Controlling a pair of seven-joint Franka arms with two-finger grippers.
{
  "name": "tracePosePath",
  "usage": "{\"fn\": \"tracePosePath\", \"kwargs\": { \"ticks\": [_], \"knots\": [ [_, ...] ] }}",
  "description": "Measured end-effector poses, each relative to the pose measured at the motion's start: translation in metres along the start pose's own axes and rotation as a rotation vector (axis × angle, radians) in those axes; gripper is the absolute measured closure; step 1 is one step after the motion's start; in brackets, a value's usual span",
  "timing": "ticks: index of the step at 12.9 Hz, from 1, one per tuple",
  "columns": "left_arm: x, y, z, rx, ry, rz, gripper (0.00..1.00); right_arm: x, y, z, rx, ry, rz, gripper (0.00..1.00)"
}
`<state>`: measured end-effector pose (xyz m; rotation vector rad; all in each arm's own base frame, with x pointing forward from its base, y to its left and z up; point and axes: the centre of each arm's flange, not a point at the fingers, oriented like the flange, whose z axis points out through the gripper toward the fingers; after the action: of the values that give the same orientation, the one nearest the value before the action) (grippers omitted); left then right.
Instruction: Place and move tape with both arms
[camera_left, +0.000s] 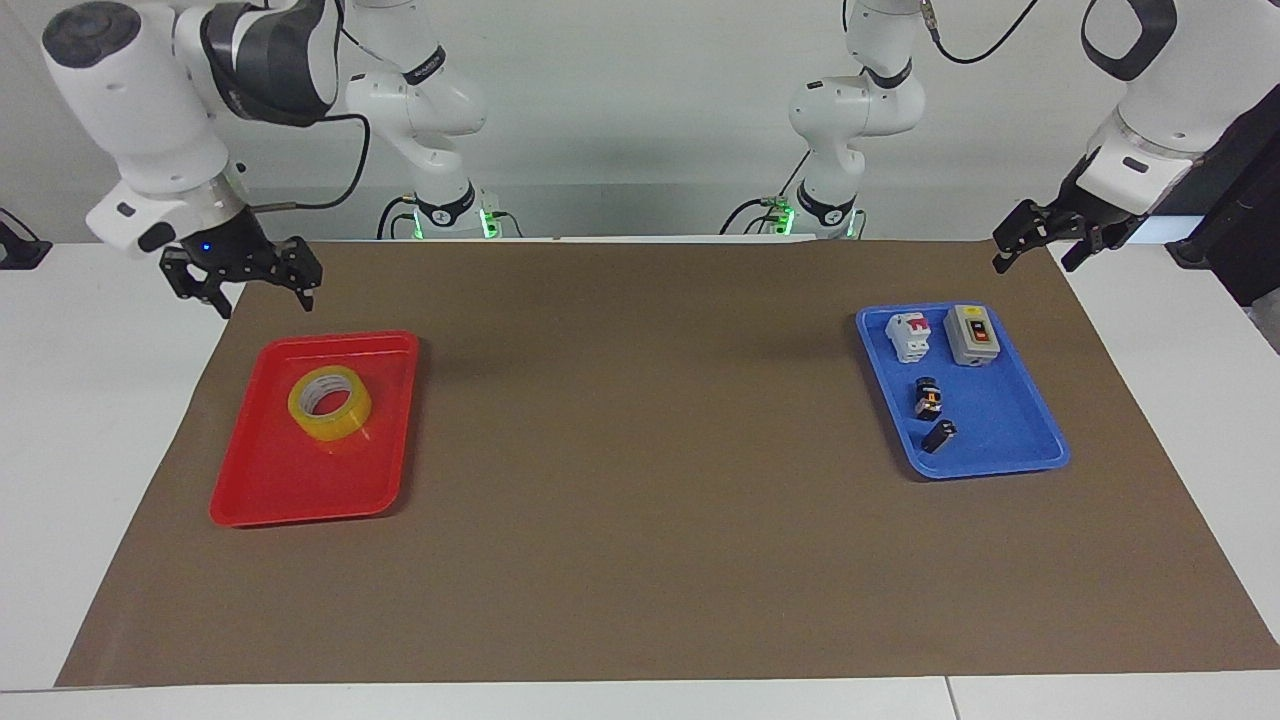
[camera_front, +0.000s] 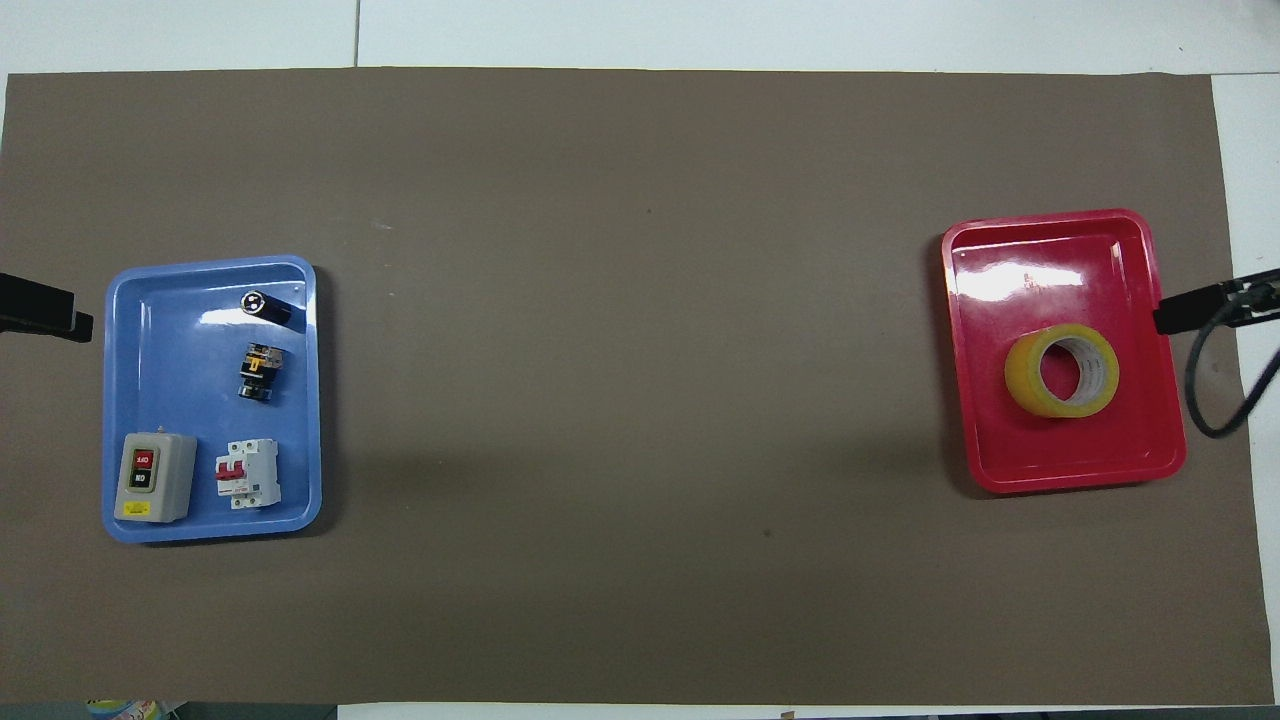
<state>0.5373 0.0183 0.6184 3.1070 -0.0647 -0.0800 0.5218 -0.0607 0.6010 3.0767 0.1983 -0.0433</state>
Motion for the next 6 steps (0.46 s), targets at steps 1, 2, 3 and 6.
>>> {"fn": "tracePosePath", "kwargs": {
  "ticks": [1,2,3,6],
  "knots": [
    [0.0,0.0,0.0,0.0,0.0,0.0,0.0,-0.017,0.001,-0.016,0.004,-0.014,0.009,0.0],
    [0.0,0.0,0.0,0.0,0.0,0.0,0.0,-0.03,0.005,-0.027,0.007,-0.017,0.022,0.0],
    [0.0,0.0,0.0,0.0,0.0,0.0,0.0,-0.038,0.011,-0.03,0.009,-0.017,0.036,0.0],
    [0.0,0.0,0.0,0.0,0.0,0.0,0.0,-0.016,0.008,-0.021,0.012,-0.034,0.054,0.0]
  ]
}}
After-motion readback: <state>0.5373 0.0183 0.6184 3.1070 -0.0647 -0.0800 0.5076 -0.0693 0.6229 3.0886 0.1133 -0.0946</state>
